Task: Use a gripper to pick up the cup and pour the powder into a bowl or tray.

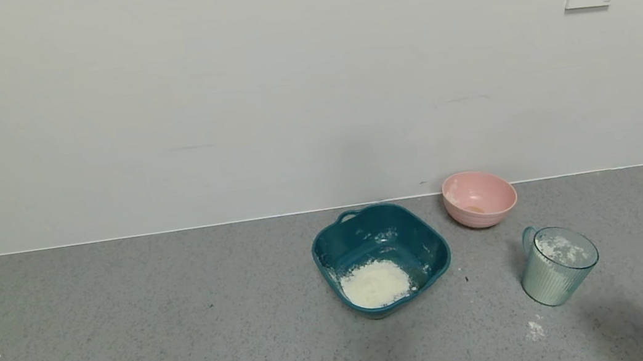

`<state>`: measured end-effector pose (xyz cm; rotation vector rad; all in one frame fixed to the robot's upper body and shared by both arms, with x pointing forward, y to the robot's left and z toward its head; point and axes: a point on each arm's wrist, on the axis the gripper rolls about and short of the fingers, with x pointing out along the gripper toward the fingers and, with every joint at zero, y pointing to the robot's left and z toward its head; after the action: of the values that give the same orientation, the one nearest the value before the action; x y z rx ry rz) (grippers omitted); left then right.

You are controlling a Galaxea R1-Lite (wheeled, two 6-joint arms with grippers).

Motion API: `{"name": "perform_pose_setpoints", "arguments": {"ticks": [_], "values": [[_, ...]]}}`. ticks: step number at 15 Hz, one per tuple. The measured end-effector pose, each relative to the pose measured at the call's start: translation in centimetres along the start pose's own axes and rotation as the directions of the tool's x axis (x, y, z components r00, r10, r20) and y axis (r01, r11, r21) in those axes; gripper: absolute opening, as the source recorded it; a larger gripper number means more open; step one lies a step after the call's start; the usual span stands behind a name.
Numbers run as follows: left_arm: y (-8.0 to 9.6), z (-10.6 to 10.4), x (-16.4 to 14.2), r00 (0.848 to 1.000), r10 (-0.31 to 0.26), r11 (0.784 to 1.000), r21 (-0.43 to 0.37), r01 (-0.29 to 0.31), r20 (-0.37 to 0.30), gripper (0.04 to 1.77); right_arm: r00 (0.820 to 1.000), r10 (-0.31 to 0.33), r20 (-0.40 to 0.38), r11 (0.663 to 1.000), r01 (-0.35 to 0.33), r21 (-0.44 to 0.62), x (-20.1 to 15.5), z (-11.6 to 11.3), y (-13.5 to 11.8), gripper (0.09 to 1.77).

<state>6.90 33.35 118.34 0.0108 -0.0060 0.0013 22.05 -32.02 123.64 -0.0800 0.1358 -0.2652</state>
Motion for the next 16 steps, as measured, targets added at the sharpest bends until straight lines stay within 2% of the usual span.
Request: {"name": "perform_pose_setpoints", "arguments": {"ticks": [5, 8, 9, 13, 16], "values": [[0.0, 0.0, 0.0, 1.000, 0.000, 1.000, 0.000, 0.000, 0.000, 1.72, 1.000, -0.005, -0.011, 0.997, 0.004, -0.074, -3.8, -0.2, -2.0, 1.70], [0.0, 0.0, 0.0, 1.000, 0.000, 1.000, 0.000, 0.000, 0.000, 1.72, 0.998, -0.019, -0.059, 0.993, 0.012, -0.116, -6.7, -0.4, -3.6, 1.70], [0.0, 0.0, 0.0, 1.000, 0.000, 1.000, 0.000, 0.000, 0.000, 1.72, 0.998, -0.026, -0.051, 0.994, 0.021, -0.110, -7.8, -0.3, -4.2, 1.70], [0.0, 0.0, 0.0, 1.000, 0.000, 1.000, 0.000, 0.000, 0.000, 1.72, 0.995, 0.015, 0.097, 0.999, -0.011, -0.047, -11.5, 0.3, -5.5, 1.70], [0.0, 0.0, 0.0, 1.000, 0.000, 1.000, 0.000, 0.000, 0.000, 1.72, 0.992, 0.025, 0.120, 0.999, -0.021, -0.039, -13.0, -0.8, -5.7, 1.70]]}}
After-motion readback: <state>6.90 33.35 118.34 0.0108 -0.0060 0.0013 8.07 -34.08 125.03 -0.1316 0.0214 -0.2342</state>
